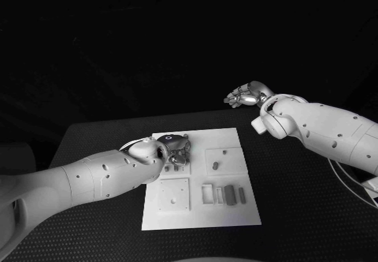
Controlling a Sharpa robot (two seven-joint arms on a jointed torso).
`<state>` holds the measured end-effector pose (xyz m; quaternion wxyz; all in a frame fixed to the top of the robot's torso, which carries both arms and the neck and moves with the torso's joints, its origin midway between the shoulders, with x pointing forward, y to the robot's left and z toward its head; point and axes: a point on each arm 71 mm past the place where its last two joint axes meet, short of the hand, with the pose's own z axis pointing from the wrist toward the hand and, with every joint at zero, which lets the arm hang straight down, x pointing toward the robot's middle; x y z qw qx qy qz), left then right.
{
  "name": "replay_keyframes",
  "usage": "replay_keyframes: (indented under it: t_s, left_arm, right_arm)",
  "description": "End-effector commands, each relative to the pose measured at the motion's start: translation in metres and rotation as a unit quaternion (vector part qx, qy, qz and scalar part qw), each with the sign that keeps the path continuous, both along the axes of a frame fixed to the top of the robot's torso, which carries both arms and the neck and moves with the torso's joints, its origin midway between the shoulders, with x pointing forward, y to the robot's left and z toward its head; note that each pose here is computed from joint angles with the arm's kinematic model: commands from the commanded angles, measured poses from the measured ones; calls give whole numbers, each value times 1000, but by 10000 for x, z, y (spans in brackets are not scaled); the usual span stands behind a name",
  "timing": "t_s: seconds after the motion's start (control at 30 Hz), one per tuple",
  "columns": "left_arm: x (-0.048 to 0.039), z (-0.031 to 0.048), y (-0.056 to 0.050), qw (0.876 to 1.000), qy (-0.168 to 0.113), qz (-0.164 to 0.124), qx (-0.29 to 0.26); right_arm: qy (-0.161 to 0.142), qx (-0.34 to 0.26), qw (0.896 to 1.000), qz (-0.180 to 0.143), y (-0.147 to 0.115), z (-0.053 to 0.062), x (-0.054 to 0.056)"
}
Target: Assemble the parts on the task board
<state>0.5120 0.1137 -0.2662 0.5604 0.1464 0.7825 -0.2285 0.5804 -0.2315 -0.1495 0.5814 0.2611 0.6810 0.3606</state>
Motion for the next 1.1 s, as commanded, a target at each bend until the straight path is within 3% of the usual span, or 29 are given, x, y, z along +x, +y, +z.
replay_keyframes:
  t_s: [0.03,0.37,0.73,1.1]
  left_arm:
    - [-15,-9,-38,1000,9,-6,-9]
    - [-2,-24,-49,1000,14,-6,-10]
    - [3,-115,-51,1000,26,-1,-1]
    - [10,-136,-43,1000,29,1,2]
  right_arm:
    - [-1,1,1000,10,30,2,-4]
    - [-2,1,1000,11,44,3,-3]
    - [-2,1,1000,12,45,4,-6]
    - [-2,1,1000,12,51,4,-7]
